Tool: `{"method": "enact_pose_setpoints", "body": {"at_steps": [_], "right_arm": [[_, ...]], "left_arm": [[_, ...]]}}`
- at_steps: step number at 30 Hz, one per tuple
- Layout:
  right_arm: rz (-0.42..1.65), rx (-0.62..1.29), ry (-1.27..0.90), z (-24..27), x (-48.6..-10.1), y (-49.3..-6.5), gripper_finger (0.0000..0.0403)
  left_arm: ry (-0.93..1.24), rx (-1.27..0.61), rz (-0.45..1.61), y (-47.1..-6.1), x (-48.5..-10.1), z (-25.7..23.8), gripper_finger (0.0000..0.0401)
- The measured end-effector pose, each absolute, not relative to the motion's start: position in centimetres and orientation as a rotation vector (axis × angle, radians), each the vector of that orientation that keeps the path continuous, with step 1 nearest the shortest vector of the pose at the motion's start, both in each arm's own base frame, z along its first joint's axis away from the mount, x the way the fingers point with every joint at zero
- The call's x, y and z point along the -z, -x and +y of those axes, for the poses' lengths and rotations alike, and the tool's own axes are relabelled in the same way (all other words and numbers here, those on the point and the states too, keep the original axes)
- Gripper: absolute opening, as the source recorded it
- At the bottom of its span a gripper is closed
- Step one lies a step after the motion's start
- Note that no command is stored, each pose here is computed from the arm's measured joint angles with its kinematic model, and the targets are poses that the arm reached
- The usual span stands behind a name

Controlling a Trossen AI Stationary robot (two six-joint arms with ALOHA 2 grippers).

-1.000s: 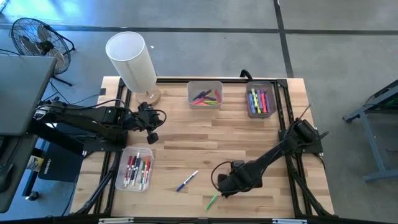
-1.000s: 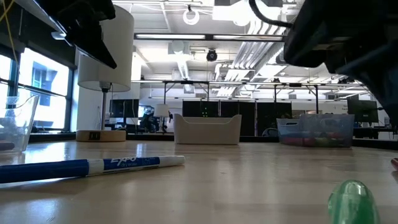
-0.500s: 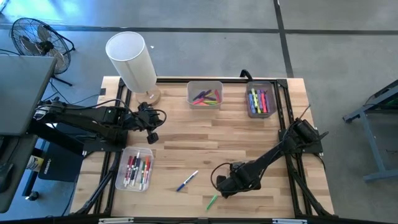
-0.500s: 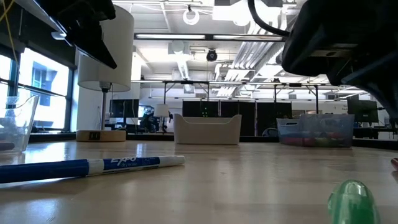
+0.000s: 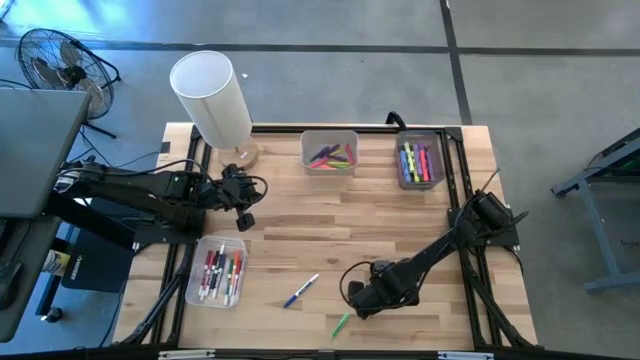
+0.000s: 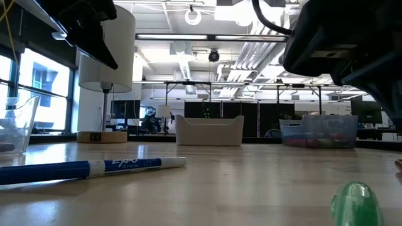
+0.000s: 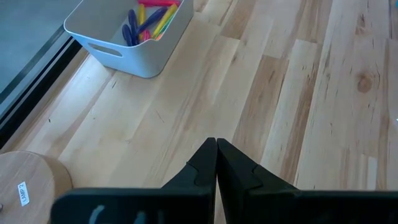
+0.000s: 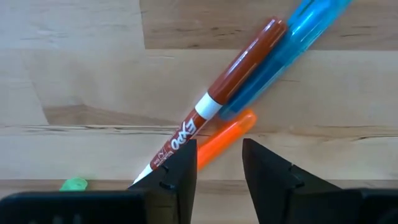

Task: Pick & Place Markers
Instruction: Put the orange pen into the white bin

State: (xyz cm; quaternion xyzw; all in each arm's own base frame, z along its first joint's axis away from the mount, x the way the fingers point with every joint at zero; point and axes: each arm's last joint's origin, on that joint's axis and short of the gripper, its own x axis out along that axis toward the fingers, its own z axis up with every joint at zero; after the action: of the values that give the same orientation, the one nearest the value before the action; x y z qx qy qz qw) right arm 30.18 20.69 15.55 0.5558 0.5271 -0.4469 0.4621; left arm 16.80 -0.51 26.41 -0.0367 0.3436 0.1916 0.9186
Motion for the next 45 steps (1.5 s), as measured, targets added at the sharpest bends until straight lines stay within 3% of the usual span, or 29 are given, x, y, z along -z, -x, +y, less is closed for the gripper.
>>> {"method": "enact_pose_setpoints", "body": {"at_steps": [17, 28, 45], "right_arm": [[1.317, 1.111, -1.375, 21.2, -13.8, -30.7, 0.0114], [1.317, 1.071, -1.322, 21.8, -13.8, -30.2, 0.0022], [1.258, 0.978, -1.306, 21.6, -15.7, -30.1, 0.0026]], "left_arm": [[0.084, -0.373, 0.712, -16.8, -26.4, -0.6, 0.0006], [0.084, -0.373, 0.712, -16.8, -26.4, -0.6, 0.0006], [0.083, -0.376, 0.712, -16.8, -26.4, -0.6, 0.0006]]}}
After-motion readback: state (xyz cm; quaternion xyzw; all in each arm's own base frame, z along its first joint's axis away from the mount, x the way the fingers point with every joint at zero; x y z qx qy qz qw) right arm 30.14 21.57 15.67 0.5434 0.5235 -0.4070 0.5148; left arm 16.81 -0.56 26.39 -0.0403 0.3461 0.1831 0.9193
